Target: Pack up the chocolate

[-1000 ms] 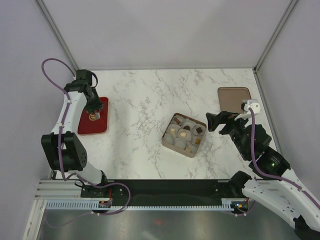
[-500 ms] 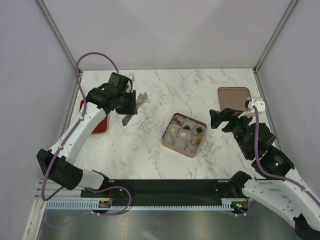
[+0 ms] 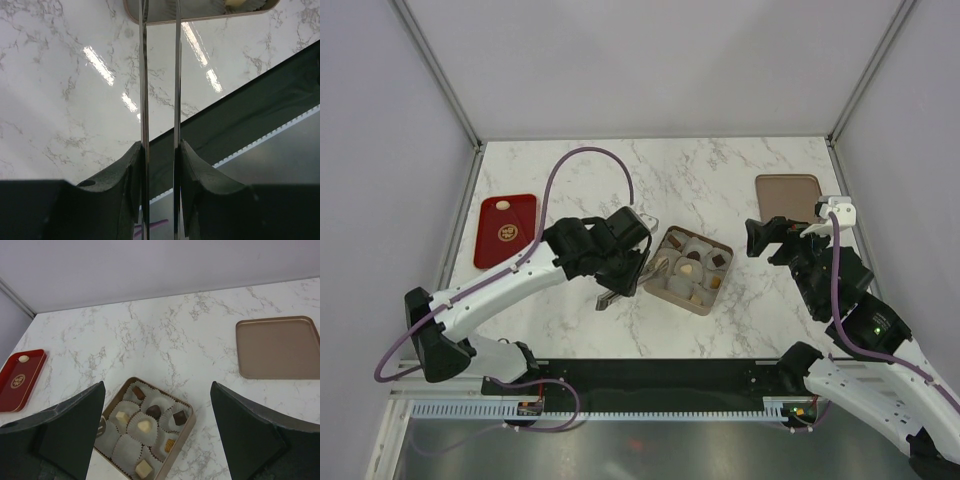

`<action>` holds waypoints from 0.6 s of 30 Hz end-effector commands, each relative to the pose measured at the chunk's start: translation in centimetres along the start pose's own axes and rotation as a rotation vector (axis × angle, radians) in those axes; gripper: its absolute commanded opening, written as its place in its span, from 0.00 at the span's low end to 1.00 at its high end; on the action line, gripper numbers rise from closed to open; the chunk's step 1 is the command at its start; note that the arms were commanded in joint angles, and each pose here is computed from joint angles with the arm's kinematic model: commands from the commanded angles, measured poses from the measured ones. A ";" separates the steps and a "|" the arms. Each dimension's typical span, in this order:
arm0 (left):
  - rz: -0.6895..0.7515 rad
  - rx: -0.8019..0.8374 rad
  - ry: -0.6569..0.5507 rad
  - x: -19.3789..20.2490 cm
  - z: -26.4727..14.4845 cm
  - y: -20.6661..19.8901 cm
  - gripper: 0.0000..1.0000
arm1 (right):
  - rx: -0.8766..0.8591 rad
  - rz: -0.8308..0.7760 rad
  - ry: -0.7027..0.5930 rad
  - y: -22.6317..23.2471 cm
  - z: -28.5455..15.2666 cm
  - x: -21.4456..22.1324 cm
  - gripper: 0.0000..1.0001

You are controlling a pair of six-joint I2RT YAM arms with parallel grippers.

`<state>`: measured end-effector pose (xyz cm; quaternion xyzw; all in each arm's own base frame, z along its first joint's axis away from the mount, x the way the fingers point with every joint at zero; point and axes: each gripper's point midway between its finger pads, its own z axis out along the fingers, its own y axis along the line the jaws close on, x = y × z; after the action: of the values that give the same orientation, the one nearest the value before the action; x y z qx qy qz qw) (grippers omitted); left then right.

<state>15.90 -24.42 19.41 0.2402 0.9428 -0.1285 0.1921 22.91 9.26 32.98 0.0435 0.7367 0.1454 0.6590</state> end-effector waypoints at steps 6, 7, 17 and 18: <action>-0.034 -0.021 -0.018 0.9 -1.1 -0.6 0.31 | 0.008 0.016 -0.031 -0.2 -0.5 -1.5 0.95; -0.025 0.007 -0.009 0.9 -1.0 -1.2 0.31 | 0.007 0.019 -0.031 -0.2 -0.5 -1.4 0.95; 0.040 0.082 0.029 0.5 0.3 -4.0 0.31 | 0.013 0.023 -0.041 -0.4 -0.8 -1.7 0.95; 0.040 0.084 0.031 0.4 0.4 -4.2 0.31 | 0.013 0.022 -0.037 -0.4 -0.8 -1.6 0.95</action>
<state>13.55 -25.91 18.20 0.2638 0.9426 -0.1277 0.1600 22.63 8.96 33.05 0.0465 0.7354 0.1462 0.6600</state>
